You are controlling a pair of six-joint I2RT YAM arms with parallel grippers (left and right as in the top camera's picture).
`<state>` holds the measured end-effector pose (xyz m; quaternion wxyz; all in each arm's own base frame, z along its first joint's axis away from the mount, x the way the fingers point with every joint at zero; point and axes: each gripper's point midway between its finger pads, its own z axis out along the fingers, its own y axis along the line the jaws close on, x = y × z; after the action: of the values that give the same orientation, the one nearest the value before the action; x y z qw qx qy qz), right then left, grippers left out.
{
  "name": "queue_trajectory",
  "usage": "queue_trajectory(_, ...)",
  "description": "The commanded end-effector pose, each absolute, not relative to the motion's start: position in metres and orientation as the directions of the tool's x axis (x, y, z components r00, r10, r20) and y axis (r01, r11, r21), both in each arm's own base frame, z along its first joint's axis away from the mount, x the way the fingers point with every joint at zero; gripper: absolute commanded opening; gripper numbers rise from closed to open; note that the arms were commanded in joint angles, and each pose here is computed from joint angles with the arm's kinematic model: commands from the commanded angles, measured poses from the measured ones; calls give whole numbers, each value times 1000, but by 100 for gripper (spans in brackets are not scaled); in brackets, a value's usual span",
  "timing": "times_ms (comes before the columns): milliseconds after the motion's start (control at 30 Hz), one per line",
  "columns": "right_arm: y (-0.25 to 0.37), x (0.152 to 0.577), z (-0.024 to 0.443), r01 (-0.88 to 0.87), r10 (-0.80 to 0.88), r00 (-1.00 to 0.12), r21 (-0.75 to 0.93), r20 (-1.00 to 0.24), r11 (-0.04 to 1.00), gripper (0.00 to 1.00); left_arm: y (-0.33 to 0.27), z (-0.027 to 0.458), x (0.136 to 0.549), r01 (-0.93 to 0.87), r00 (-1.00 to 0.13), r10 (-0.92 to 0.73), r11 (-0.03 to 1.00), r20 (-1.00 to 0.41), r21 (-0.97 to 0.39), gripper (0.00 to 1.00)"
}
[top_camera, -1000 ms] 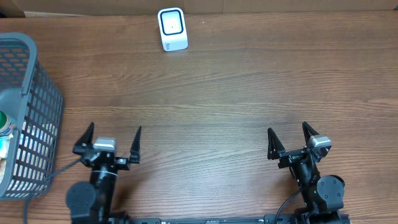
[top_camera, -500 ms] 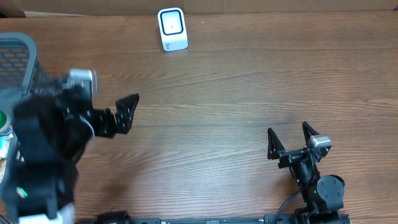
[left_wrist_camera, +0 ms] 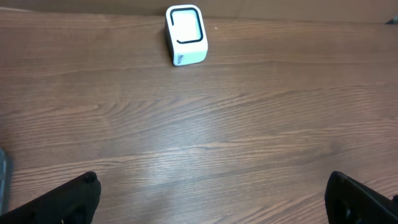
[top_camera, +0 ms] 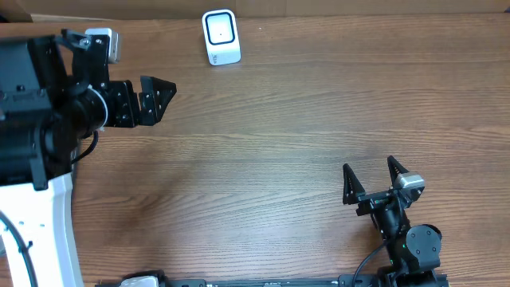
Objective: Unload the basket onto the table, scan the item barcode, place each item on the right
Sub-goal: 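Move the left gripper over the grey basket and lower inside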
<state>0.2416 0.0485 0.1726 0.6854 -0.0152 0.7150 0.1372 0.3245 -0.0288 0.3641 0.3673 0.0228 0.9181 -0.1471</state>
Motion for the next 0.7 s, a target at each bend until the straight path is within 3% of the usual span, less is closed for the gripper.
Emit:
queue_trajectory(0,48,242,171,-210,169,-58,178,-984,961,100,-19,375,327,78,-705,-117,967,-699,-241,99)
queue_trajectory(400,48,242,171,-211,169,-57,178,-984,961,100,87,439,305,-348,-457,-439,889,-774,-298,100)
queue_trajectory(667,48,242,171,-211,169,-57,178,-984,961,100,156,426,272,-592,-355,-588,743,-727,-312,100)
